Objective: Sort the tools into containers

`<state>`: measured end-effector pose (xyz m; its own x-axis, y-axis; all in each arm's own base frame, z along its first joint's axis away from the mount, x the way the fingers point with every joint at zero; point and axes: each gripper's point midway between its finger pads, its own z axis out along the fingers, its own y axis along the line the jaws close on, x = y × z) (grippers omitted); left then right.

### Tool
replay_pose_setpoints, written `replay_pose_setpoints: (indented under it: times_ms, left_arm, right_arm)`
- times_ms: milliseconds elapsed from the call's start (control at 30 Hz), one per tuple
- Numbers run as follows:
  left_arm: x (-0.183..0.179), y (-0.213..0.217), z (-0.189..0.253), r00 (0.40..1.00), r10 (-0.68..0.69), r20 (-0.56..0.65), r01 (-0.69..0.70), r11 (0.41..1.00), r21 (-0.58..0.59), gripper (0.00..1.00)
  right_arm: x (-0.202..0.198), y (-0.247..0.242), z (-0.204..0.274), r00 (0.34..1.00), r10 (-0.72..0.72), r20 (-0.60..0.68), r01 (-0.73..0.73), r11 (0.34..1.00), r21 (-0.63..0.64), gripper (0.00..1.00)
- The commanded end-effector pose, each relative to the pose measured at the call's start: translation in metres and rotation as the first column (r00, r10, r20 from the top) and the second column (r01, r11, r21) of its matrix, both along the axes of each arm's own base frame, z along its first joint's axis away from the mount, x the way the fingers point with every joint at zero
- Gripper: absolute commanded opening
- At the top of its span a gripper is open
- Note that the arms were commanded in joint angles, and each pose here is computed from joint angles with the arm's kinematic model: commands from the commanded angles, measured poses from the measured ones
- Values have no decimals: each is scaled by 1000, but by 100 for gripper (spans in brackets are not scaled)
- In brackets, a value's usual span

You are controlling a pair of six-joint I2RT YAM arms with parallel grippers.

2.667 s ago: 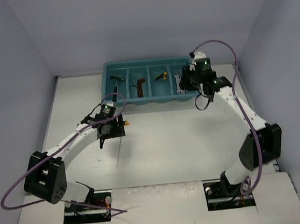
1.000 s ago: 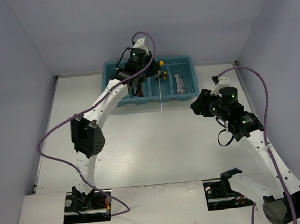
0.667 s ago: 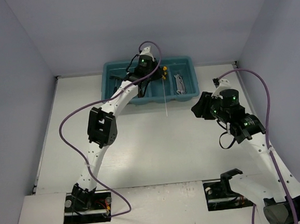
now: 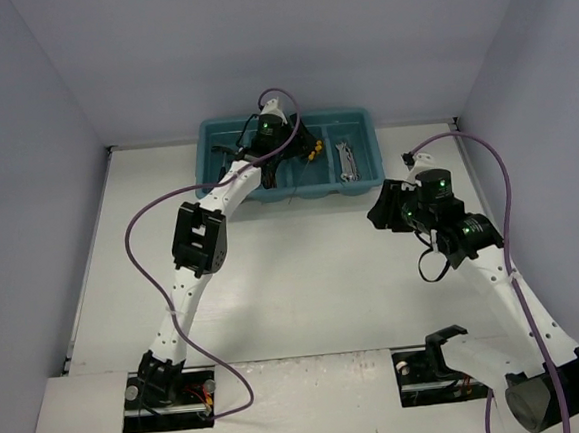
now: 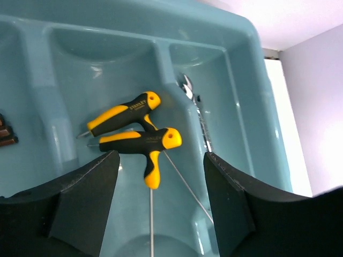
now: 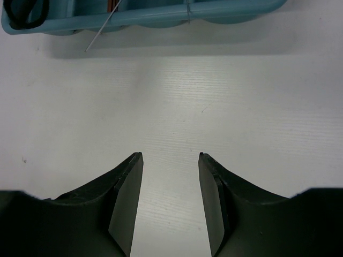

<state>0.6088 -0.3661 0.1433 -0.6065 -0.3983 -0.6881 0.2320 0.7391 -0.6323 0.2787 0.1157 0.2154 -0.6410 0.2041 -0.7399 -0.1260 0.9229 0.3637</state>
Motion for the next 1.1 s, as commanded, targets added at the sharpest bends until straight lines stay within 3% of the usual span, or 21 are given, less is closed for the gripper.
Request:
replay_pose_setpoints:
  times_ms: [0,100,233,367,667,833,1067]
  left_arm:
    - [-18,5,165,966,5,258,40,985,-168,61]
    - [-36,15,181,970,12,242,25,989,-149,61]
    - [-83,38,163,993,-12,115,14,1000,-16,61]
    - [-126,67,151,998,10,63,-18,991,129,61]
    - [-239,187,148,989,146,37,-147,886,440,65]
    - [-292,248,130,977,214,11,-187,823,536,68]
    - [-340,290,123,961,275,24,-239,788,567,68]
  right_arm:
    - [21,4,19,999,5,51,-5,1000,-5,43]
    - [28,4,19,999,1,46,0,1000,-14,43]
    - [40,12,20,1000,9,24,-8,1000,-7,42]
    - [52,35,15,1000,16,-2,-16,999,-35,40]
    - [83,113,-5,994,-53,-96,52,999,-9,41]
    - [100,149,-25,992,-61,-114,56,997,-46,42]
    - [123,181,-54,988,-77,-137,66,994,-82,42]
